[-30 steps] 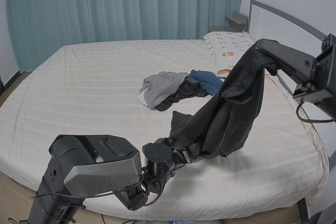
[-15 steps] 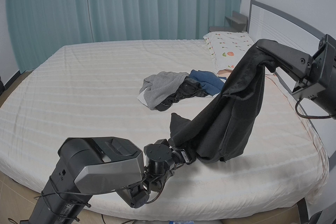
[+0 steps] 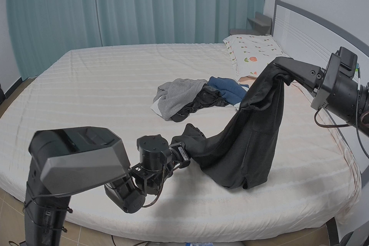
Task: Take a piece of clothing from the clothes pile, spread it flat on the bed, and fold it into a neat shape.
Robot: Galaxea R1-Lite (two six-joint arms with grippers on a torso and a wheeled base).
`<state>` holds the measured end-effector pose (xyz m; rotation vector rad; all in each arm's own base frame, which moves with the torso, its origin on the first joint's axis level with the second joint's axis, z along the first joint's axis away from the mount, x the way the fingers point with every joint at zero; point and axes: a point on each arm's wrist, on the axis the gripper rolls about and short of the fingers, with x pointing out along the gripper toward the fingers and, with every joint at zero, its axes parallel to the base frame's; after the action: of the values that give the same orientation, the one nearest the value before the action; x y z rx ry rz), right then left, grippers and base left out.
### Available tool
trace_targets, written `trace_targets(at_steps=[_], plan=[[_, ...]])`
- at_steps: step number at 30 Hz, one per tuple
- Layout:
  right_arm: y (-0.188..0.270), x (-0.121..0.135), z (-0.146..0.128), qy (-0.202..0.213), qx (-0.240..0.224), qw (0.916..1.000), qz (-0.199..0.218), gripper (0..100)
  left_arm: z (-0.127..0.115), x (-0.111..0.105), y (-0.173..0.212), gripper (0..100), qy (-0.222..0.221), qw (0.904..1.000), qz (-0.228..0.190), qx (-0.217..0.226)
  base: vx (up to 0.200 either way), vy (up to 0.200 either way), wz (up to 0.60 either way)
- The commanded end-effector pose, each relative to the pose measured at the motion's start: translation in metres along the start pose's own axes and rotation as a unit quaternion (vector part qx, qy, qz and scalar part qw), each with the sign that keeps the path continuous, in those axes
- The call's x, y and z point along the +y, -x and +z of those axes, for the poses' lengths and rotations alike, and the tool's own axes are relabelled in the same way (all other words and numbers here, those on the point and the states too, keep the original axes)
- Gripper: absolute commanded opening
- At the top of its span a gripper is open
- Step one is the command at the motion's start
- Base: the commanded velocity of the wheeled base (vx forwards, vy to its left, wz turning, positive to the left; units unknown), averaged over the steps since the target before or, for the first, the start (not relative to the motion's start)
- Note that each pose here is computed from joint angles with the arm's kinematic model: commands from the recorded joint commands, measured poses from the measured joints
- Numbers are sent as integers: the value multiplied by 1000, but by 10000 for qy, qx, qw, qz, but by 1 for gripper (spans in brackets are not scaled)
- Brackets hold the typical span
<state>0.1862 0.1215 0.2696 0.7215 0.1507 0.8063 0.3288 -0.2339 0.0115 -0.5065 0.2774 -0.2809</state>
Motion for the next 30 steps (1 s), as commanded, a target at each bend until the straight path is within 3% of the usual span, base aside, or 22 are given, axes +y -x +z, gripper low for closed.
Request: trace_targets(at_steps=[1, 2, 6, 9, 12, 14, 15, 20, 24, 27, 30], plan=[[-23, -39, -9, -80, 237, 9978, -620, 0, 70, -13, 24, 0, 165, 9991, 44, -400, 0, 0, 0], [-36, -53, -13, -33, 285, 9967, -760, 0, 91, -20, 30, 0, 190, 9991, 150, -337, 0, 0, 0], [-54, -62, -7, 105, -41, 9975, -701, 0, 128, -37, 39, 0, 429, 9982, 180, -391, 0, 0, 0], [-73, -66, 15, 308, -705, 9934, -854, 0, 173, -54, 51, 0, 777, 9959, 148, -433, 0, 0, 0], [-80, -67, 25, 375, -1015, 9893, -975, 0, 185, -57, 58, 0, 847, 9957, 134, -358, 0, 0, 0], [-79, -69, 29, 443, -1322, 9847, -1046, 0, 197, -58, 74, 0, 1208, 9923, -149, -244, 0, 0, 0], [-79, -69, 29, 446, -1333, 9846, -1036, 0, 196, -58, 74, 0, 1229, 9920, -163, -223, 0, 0, 0], [-80, -120, -29, 345, -778, 9845, -1532, 0, 153, -34, 86, 0, 1412, 9863, -196, 832, 0, 0, 0], [-88, -143, -65, 267, -442, 9817, -1835, 0, 137, -24, 88, 0, 1619, 9822, -116, 946, 0, 0, 0], [-89, -146, -86, 168, -209, 9799, -1978, 0, 128, -19, 90, 0, 1648, 9811, -174, 1004, 0, 0, 0], [-81, -149, -118, 79, 297, 9774, -2089, 0, 103, -14, 84, 0, 1608, 9779, -240, 1315, 0, 0, 0]])
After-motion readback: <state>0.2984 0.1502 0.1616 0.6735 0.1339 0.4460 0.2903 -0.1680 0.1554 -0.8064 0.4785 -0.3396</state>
